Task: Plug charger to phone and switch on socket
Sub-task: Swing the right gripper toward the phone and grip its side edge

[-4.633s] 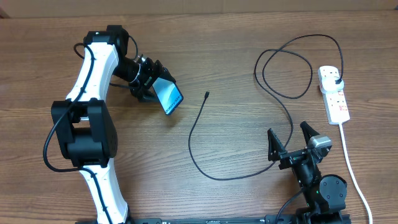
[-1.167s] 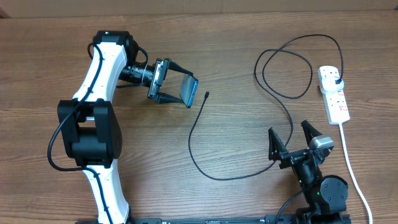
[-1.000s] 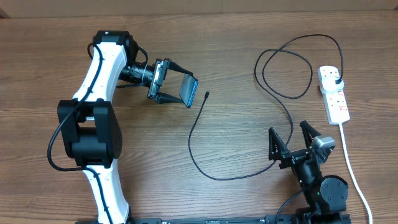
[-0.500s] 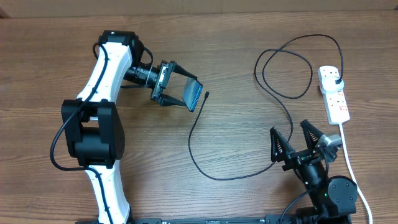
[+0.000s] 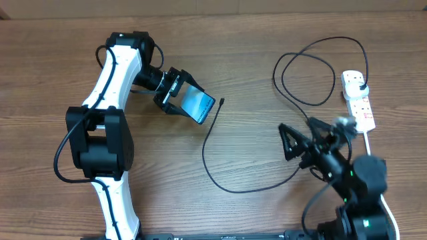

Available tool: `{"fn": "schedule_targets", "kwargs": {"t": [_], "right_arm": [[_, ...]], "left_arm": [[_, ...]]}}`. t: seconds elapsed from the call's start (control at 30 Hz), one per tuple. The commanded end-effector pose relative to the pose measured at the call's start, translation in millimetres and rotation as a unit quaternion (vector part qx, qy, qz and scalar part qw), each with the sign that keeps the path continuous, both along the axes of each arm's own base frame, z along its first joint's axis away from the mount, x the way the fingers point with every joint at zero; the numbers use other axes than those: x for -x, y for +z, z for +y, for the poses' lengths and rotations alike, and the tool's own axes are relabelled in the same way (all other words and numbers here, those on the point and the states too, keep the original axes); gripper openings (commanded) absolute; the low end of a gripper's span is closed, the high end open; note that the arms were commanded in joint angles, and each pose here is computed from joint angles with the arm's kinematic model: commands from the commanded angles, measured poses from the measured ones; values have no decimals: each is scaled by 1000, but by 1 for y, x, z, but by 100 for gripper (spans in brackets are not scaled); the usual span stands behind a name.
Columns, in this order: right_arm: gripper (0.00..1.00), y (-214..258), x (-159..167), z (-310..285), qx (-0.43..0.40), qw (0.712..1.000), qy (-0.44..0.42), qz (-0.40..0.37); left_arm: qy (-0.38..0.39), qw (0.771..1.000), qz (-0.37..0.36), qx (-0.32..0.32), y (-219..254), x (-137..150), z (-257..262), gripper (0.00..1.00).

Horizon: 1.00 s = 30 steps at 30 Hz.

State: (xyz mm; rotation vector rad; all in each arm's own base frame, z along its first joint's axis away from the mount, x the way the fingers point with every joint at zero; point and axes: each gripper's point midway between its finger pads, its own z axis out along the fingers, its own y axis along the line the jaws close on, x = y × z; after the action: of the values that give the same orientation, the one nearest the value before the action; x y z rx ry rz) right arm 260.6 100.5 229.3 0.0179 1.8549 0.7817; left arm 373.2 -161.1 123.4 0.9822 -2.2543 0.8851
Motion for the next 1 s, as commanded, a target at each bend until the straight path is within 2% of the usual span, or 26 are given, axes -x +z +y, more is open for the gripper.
{"fn": "schedule_targets", "kwargs": {"t": [0.0, 0.07, 0.17, 0.23, 0.37, 0.53, 0.63, 0.7, 0.87, 0.97], "right_arm": [[100, -2, -1, 33, -46, 992, 97, 64], [100, -4, 1, 51, -63, 981, 160, 89], [100, -2, 14, 80, -103, 945, 291, 106], [100, -9, 9, 87, -114, 933, 322, 112], [100, -48, -15, 90, -175, 913, 292, 223], [100, -82, -34, 89, -203, 903, 244, 291], [96, -100, -44, 90, -202, 905, 198, 318], [89, -107, -48, 94, -194, 909, 173, 325], [77, -121, -51, 109, -174, 917, 119, 338], [75, -128, -52, 118, -161, 923, 84, 339]], "left_arm": [[18, 995, 6, -98, -15, -6, 20, 54], [21, 992, 7, -126, -21, -6, 26, 54], [21, 986, 3, -165, -28, -7, 33, 54], [21, 981, -3, -194, -33, -9, 37, 54], [22, 972, -12, -235, -40, -12, 38, 53], [28, 966, -10, -256, -42, -11, 32, 55], [28, 967, -18, -254, -43, -14, 25, 54], [30, 966, -17, -255, -43, -13, 21, 54], [25, 967, -26, -253, -43, -14, 12, 54], [25, 967, -24, -253, -43, -12, 7, 54]]}}
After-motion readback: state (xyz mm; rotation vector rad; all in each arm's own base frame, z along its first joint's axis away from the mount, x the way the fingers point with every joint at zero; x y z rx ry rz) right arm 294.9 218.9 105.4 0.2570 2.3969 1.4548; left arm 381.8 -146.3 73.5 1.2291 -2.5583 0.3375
